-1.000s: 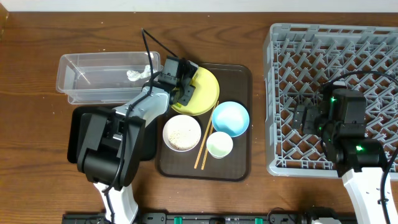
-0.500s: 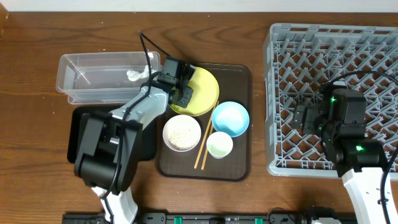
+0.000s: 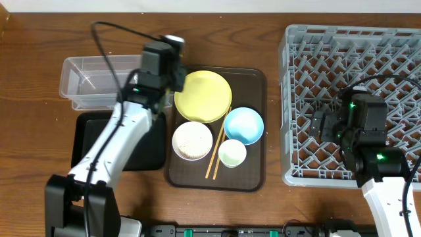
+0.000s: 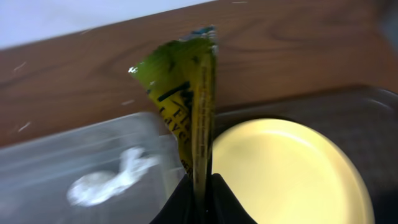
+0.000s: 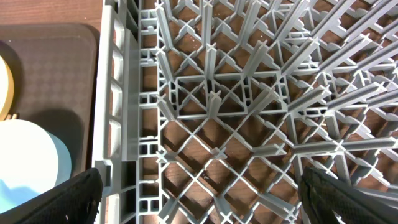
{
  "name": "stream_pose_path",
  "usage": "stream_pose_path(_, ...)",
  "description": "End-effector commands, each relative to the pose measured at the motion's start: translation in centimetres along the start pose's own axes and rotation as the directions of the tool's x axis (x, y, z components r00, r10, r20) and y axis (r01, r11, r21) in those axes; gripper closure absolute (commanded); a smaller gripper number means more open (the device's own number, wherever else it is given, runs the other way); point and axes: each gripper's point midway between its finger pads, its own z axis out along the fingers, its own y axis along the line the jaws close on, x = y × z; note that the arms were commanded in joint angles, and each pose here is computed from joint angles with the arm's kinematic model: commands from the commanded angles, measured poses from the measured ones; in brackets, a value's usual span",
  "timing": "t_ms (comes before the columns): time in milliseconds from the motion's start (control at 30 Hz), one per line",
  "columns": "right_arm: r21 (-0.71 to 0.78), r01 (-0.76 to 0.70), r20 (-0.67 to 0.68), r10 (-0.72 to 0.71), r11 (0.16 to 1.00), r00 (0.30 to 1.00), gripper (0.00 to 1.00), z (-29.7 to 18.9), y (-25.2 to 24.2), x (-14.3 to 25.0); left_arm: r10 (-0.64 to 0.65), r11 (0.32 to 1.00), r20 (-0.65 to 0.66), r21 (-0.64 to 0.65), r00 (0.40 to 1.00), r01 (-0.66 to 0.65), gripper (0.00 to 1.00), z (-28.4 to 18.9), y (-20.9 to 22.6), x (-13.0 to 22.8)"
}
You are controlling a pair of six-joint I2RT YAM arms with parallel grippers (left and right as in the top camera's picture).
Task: Sort waste into correct bins and load items into the dishwasher rack
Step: 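Grasp the green snack wrapper on the yellow plate with left gripper, then drop the snack wrapper into the clear plastic bin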
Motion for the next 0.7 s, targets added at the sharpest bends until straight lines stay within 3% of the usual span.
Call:
stream_pose_path(0,0.003,0.014,0.02,-0.014,1.0,1.0,0.01,-0.4,0.1,-0.7,-0.313,0.94,0.023,-0.139,0.95,0.313,0.89,0.5,5.5,0.6)
stream_pose_path(133,0.002,0.014,0.019,-0.014,1.0,1.0,0.01,-0.4,0.1,-0.7,-0.648,0.734,0.088,-0.194,0.756,0.651,0.89,1.1,9.7,1.8)
stream_pose_path(233,0.002,0.014,0.019,-0.014,1.0,1.0,0.01,-0.4,0.1,-0.7,-0.769,0.597,0.121,-0.213,0.627,0.773,0.89,1.5,11.4,2.8)
stream_pose_path(367,0.003,0.015,0.017,-0.015,1.0,1.0,0.01,-0.4,0.1,-0.6,-0.839,0.492,0.132,-0.229,0.527,0.84,0.89,2.4,12.0,4.0)
stream_pose_path(467,0.003,0.014,0.017,-0.014,1.0,1.0,0.01,-0.4,0.1,-0.6,-0.863,0.451,0.132,-0.238,0.488,0.86,0.89,3.0,11.9,4.6)
stream_pose_path(667,0.003,0.015,0.017,-0.015,1.0,1.0,0.01,-0.4,0.1,-0.6,-0.869,0.437,0.14,-0.228,0.474,0.87,0.39,3.0,12.0,4.3)
